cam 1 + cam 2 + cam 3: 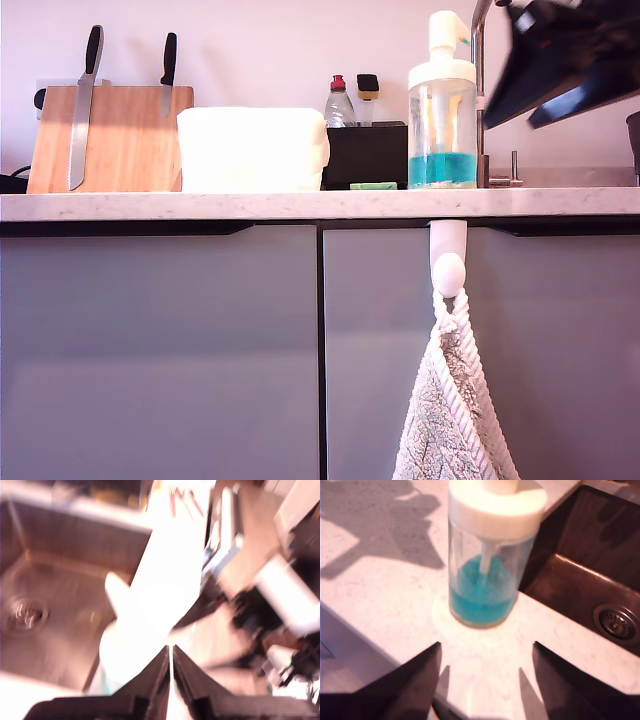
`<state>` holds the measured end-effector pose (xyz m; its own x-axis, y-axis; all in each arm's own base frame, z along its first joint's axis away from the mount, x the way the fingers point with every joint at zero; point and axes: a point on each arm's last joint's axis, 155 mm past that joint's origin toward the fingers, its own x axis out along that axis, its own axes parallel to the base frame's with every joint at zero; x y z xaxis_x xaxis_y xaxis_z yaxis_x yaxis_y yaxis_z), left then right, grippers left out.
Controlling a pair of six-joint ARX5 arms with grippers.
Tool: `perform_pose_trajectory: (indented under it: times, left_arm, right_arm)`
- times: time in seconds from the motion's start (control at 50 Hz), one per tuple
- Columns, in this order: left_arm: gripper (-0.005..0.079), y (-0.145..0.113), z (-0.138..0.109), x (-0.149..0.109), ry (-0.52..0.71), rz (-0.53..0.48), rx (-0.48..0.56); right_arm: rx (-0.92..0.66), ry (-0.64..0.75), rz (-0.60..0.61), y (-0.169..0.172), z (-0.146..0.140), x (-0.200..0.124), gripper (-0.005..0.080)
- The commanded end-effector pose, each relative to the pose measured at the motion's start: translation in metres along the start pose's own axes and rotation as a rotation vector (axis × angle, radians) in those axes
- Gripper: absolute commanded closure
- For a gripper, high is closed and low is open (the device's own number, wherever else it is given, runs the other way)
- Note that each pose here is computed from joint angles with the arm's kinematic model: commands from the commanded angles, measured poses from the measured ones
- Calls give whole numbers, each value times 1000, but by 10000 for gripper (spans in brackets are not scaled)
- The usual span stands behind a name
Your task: Press the soap dispenser from the top, so some soap is dispensed
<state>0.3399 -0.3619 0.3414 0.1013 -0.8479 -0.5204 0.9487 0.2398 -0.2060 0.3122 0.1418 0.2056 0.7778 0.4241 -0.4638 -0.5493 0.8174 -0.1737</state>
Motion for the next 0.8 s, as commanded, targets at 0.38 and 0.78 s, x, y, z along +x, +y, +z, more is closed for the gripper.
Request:
perform_pose_trajectory:
  times: [0.38, 0.78]
  left_arm:
    - [764, 70, -25, -90, 87, 454, -83]
    - [764, 146, -29, -161, -21, 685, -170]
  right_arm:
    - [199, 28, -51, -11, -9, -18, 765]
    - [245, -60, -252, -78, 1, -31, 765]
